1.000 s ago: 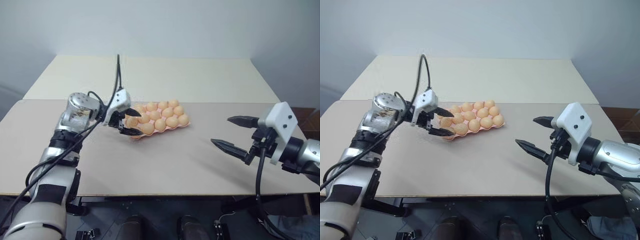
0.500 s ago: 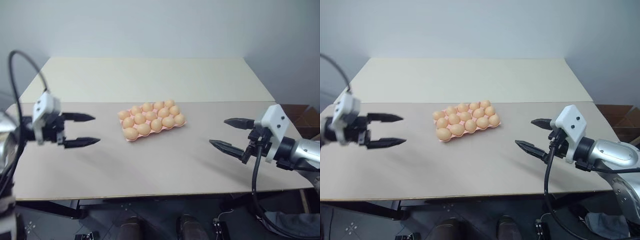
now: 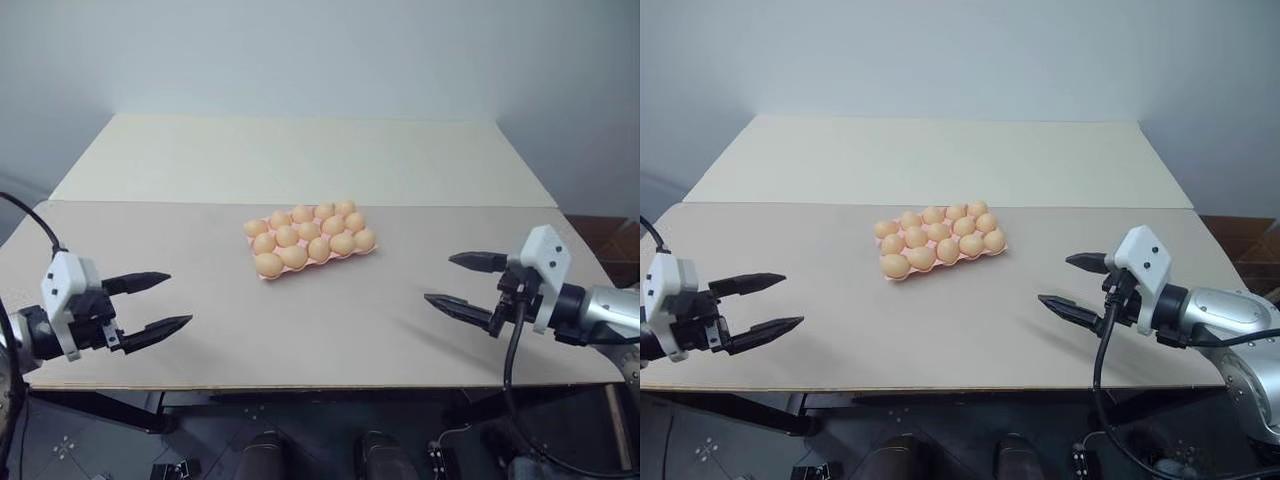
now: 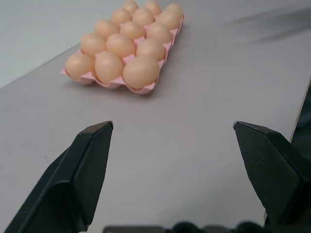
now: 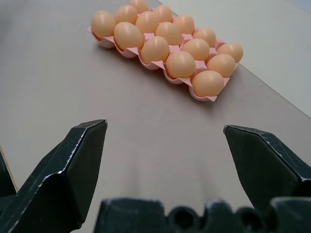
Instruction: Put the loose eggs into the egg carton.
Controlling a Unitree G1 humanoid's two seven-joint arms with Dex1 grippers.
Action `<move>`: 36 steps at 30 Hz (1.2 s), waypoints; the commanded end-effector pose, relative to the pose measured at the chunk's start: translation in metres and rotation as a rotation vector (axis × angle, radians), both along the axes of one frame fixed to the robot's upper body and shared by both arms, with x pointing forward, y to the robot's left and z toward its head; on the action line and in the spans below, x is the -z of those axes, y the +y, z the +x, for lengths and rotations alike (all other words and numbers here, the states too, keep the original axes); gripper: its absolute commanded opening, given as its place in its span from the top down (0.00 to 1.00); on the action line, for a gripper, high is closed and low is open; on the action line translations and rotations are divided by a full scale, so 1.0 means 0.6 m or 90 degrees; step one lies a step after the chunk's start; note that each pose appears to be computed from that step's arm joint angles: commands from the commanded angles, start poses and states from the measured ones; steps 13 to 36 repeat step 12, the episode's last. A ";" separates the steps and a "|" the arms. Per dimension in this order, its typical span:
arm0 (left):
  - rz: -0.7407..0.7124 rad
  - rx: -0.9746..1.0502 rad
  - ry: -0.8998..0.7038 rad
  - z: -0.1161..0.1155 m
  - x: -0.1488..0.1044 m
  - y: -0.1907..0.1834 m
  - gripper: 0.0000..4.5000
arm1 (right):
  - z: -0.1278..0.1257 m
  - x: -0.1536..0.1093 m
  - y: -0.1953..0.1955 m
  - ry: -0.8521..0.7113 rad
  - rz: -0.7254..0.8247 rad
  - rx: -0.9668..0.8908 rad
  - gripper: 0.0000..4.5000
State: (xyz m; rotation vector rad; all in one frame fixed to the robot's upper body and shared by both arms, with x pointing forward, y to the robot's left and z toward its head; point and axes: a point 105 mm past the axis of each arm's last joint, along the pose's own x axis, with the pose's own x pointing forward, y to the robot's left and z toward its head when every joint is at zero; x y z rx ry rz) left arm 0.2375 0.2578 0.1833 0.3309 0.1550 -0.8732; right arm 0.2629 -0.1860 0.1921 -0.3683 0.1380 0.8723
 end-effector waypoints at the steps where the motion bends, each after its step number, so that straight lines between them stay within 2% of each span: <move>1: -0.004 0.017 -0.025 0.001 -0.026 -0.003 0.04 | -0.006 -0.020 0.013 -0.038 -0.009 -0.010 0.00; 12: -0.008 0.006 -0.026 -0.010 -0.058 -0.007 0.04 | -0.014 -0.014 0.030 -0.035 0.002 -0.017 0.00; 36: -0.008 0.006 -0.026 -0.010 -0.058 -0.007 0.04 | -0.014 -0.014 0.030 -0.035 0.002 -0.017 0.00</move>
